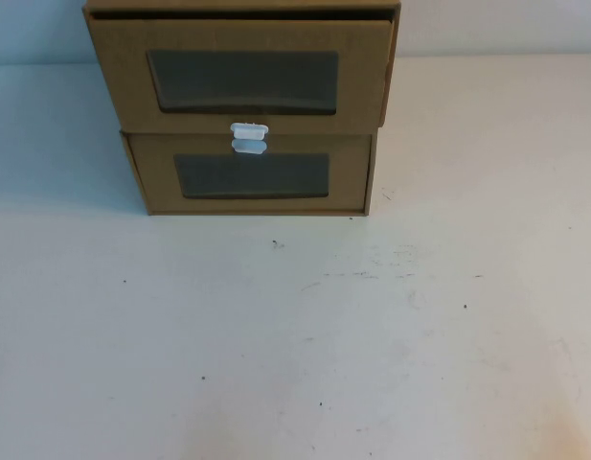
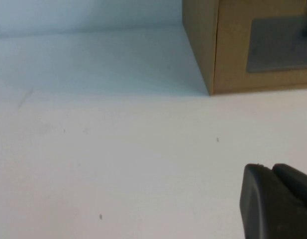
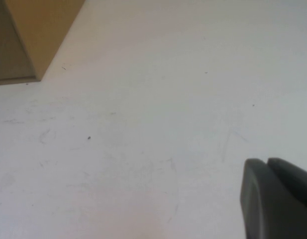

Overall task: Open the shoe box
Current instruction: 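Pull the top drawer of the cardboard box fully open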

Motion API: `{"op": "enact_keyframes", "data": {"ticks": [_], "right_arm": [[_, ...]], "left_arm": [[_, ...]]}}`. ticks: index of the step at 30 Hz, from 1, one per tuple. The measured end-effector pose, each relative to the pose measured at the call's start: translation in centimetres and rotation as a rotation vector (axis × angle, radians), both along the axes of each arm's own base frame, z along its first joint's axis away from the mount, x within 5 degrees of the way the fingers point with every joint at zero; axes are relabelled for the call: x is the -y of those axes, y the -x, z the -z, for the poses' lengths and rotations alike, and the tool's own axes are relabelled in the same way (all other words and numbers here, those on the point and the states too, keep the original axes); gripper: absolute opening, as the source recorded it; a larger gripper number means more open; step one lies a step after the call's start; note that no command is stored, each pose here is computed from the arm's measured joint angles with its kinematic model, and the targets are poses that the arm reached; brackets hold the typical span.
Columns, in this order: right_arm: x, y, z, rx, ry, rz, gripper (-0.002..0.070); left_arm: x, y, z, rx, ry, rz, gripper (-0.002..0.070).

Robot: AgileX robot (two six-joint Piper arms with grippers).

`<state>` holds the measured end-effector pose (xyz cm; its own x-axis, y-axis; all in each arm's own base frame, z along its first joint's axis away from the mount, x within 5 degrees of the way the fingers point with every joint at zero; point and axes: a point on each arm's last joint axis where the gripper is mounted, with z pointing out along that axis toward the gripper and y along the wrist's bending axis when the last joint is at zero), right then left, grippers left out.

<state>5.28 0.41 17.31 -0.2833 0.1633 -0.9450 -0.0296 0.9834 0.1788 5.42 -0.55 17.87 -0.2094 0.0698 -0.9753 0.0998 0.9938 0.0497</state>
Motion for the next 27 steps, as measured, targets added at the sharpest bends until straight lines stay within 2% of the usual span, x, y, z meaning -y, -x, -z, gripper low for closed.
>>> {"op": "enact_keyframes", "data": {"ticks": [5, 13, 16, 21, 24, 27], "right_arm": [[0.0, -0.2, -1.0, 0.117, -0.008, -0.003, -0.0013], [-0.1, 0.2, -5.6, 0.621, -0.049, -0.016, -0.0014], [-0.1, 0.8, -6.9, 0.783, -0.064, -0.020, -0.0014], [-0.1, 1.5, -8.0, 0.930, -0.077, -0.024, -0.0014], [0.0, 2.0, -8.6, 1.015, -0.101, -0.020, -0.0014], [0.4, 2.8, -9.4, 1.134, -0.155, 0.002, -0.0013]], "left_arm": [[-0.1, -0.2, -2.1, 0.225, 0.057, -0.020, -0.0002], [-0.5, 0.8, -6.2, 0.686, 0.240, -0.027, -0.0002], [-0.6, 1.1, -6.8, 0.761, 0.252, -0.024, -0.0002], [-0.7, 1.3, -7.1, 0.803, 0.266, -0.025, -0.0002], [-1.0, 1.9, -7.9, 0.904, 0.377, -0.023, -0.0002], [-1.6, 3.1, -9.1, 1.066, 0.545, -0.003, -0.0002]]}}
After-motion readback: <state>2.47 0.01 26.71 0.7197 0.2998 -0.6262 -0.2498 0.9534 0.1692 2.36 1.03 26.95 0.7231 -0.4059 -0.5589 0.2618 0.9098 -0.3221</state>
